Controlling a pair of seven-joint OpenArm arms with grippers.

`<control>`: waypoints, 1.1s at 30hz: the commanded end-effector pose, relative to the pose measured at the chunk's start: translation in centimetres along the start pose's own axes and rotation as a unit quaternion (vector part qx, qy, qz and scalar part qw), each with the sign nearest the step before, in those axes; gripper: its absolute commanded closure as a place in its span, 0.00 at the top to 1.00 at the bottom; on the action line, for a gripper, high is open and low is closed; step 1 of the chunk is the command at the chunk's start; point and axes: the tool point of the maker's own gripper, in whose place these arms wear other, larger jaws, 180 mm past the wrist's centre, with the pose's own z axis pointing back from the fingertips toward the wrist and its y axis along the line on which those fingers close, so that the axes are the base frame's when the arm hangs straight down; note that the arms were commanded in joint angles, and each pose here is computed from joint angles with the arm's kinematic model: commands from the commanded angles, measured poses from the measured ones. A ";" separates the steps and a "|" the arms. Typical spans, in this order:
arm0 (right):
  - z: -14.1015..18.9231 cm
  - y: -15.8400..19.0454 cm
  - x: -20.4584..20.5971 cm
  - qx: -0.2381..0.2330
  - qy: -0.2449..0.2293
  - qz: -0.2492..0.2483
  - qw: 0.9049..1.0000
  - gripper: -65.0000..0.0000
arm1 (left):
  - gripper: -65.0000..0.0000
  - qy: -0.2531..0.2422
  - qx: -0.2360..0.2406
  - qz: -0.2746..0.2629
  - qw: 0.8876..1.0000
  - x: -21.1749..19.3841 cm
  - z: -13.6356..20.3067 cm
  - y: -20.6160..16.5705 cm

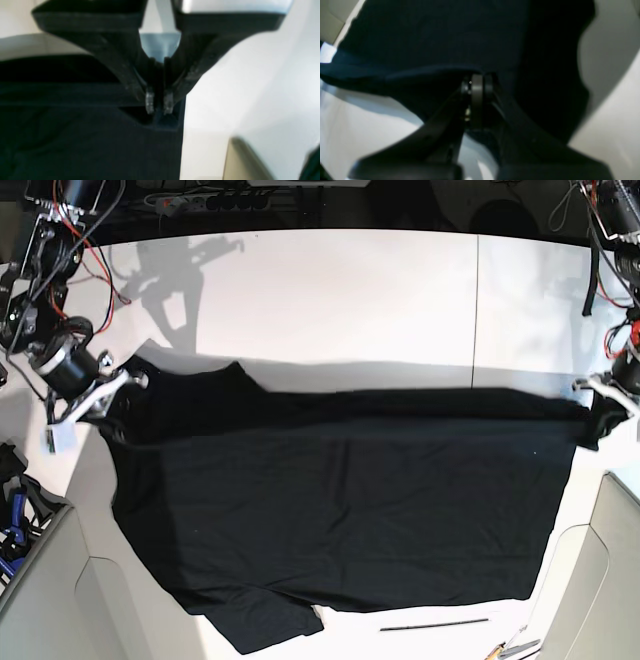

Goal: Fold the T-shirt properly
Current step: 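Lift the shoulders and fold them over toward the hem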

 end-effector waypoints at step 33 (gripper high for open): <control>-3.9 -6.4 4.6 -0.042 -0.030 -0.067 0.996 0.58 | 0.41 0.007 -0.011 0.084 0.996 2.4 -4.2 0.8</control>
